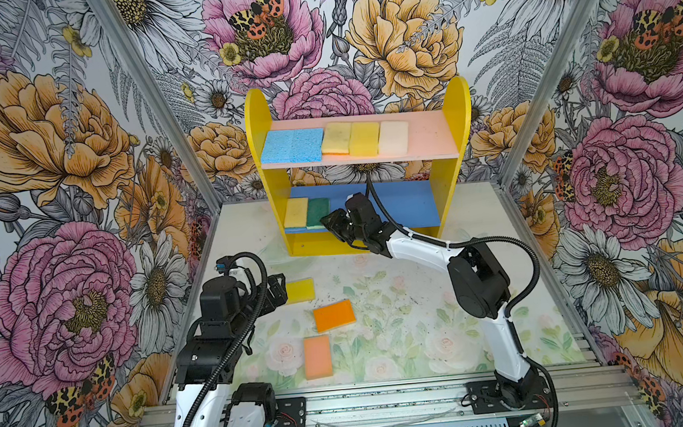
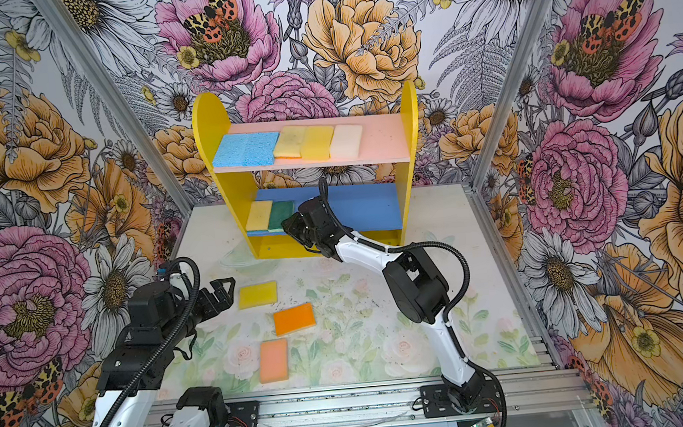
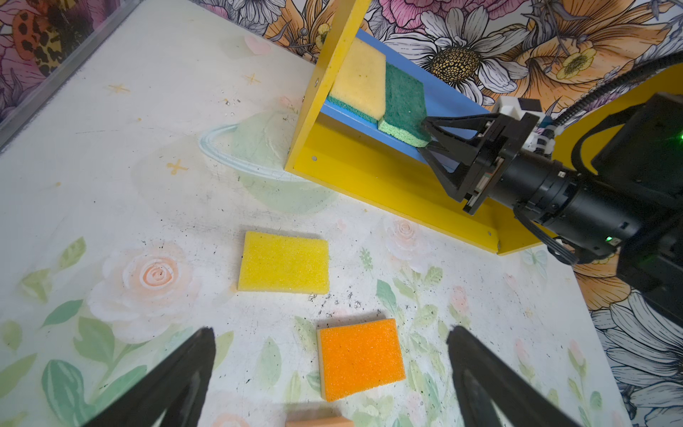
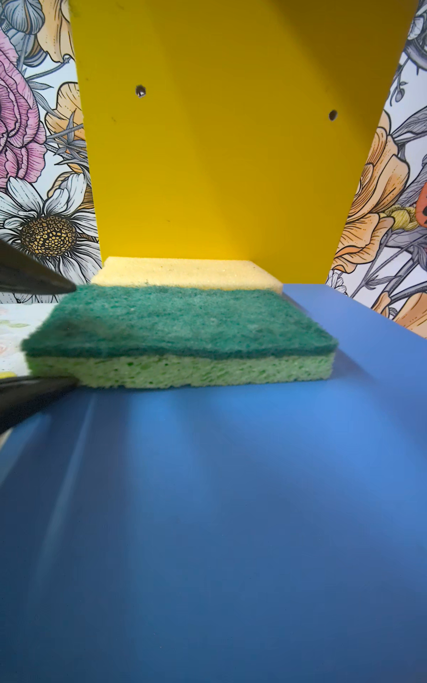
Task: Place and organize the cleaning sponges onto the shelf
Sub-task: 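Lower the green sponge onto the blue shelf beside the pale yellow sponge, then withdraw the open right gripper while the left gripper reaches for the peach sponge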
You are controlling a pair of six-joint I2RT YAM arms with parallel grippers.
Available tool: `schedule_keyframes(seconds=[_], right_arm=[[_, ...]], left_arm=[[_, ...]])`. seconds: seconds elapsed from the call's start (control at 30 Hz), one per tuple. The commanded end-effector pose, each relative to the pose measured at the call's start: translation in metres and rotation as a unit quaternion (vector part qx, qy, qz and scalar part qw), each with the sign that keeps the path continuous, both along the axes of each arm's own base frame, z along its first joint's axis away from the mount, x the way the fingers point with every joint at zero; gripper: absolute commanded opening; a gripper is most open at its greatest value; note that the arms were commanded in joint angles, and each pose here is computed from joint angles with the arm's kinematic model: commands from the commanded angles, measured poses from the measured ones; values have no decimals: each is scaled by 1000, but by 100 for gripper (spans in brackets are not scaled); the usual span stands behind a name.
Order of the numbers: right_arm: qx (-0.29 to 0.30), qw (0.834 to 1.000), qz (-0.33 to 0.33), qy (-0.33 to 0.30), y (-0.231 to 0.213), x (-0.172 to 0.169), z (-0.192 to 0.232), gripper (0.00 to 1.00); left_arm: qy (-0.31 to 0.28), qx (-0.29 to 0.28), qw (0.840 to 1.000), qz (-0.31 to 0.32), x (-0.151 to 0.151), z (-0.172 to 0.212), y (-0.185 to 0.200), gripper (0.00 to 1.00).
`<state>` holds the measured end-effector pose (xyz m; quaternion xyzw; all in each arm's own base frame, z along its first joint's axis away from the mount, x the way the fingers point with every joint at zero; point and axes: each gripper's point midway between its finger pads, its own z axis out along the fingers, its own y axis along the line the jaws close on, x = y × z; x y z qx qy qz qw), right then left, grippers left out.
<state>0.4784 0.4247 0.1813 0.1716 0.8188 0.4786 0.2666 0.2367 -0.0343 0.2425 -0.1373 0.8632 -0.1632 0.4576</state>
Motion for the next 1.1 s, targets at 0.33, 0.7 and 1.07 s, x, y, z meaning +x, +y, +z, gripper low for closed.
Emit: schedule_keyframes(seconds=[0.33, 0.7, 1.07], right_arm=[[3, 1000, -2, 2, -9, -9, 0, 56], [-49, 995, 81, -30, -15, -84, 11, 59], [-122, 978, 166, 21, -107, -194, -45, 61]], left_arm=[[-7, 9, 1000, 0, 2, 1, 2, 99], [-5, 12, 1000, -10, 0, 0, -3, 99], [145, -9, 986, -77, -9, -48, -60, 99]])
